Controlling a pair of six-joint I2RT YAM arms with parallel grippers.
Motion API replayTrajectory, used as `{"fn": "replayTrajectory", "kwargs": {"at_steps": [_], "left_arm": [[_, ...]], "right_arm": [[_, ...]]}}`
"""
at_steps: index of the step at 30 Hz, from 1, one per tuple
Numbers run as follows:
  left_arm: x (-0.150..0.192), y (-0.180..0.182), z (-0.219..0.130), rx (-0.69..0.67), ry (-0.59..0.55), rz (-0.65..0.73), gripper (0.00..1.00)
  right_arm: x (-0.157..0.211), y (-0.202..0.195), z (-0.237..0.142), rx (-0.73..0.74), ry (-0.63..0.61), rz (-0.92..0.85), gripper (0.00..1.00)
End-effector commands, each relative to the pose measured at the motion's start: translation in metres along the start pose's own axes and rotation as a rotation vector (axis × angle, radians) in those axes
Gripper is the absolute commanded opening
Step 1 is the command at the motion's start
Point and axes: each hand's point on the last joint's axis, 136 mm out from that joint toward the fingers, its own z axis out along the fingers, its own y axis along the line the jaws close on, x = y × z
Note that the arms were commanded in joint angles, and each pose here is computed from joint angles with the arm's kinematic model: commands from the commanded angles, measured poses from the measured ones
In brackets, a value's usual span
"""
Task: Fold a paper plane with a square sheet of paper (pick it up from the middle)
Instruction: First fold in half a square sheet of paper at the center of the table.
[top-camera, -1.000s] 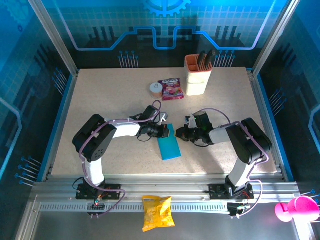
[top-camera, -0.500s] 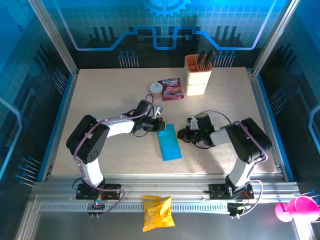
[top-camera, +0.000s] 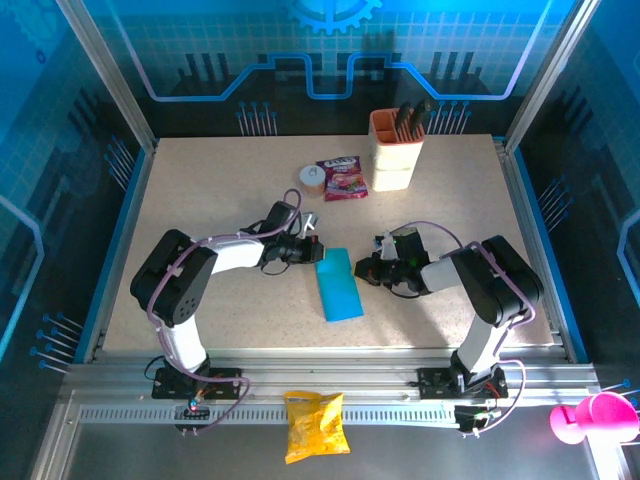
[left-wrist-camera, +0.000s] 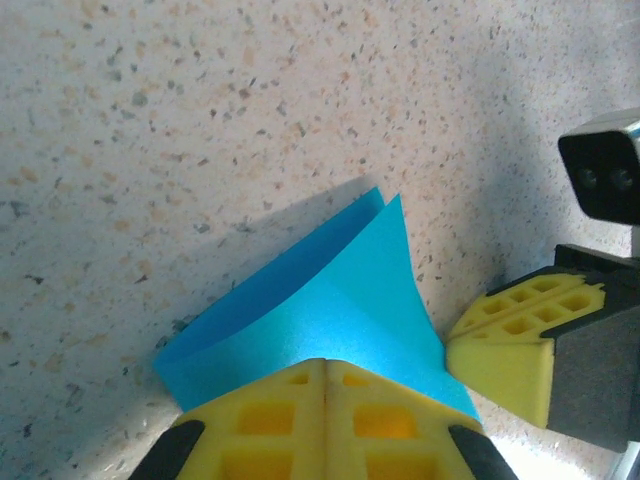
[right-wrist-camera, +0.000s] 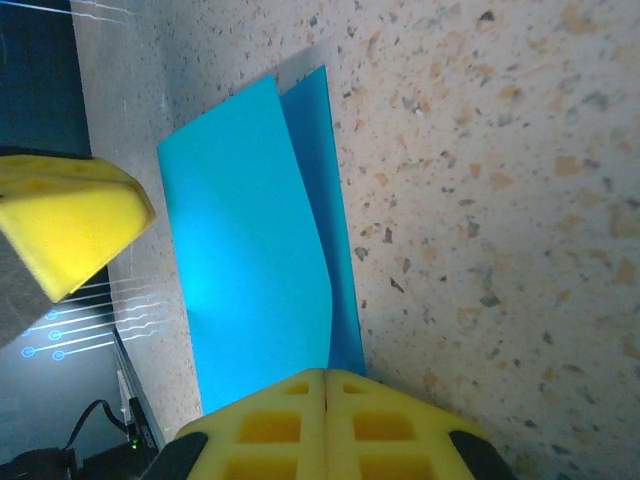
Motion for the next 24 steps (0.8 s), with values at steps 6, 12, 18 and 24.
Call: {"fn": "replayTrajectory", "kwargs": {"at_steps": [6, 12, 18, 24], "left_arm": [[0.009, 0.005, 0.005, 0.032, 0.0, -0.029, 0.0], [0.011, 0.008, 0.009, 0.031, 0.002, -0.034, 0.0], [0.016, 0.011, 0.012, 0.027, 0.015, -0.036, 0.0], [0.022, 0.015, 0.019, 0.008, 0.035, -0.034, 0.0]], "right_arm": [[0.011, -0.039, 0.001, 0.108, 0.011, 0.072, 0.0], [0.011, -0.04, 0.001, 0.11, 0.01, 0.073, 0.0], [0.012, -0.041, 0.002, 0.109, 0.012, 0.077, 0.0], [0.013, -0.041, 0.003, 0.106, 0.015, 0.081, 0.0]]}}
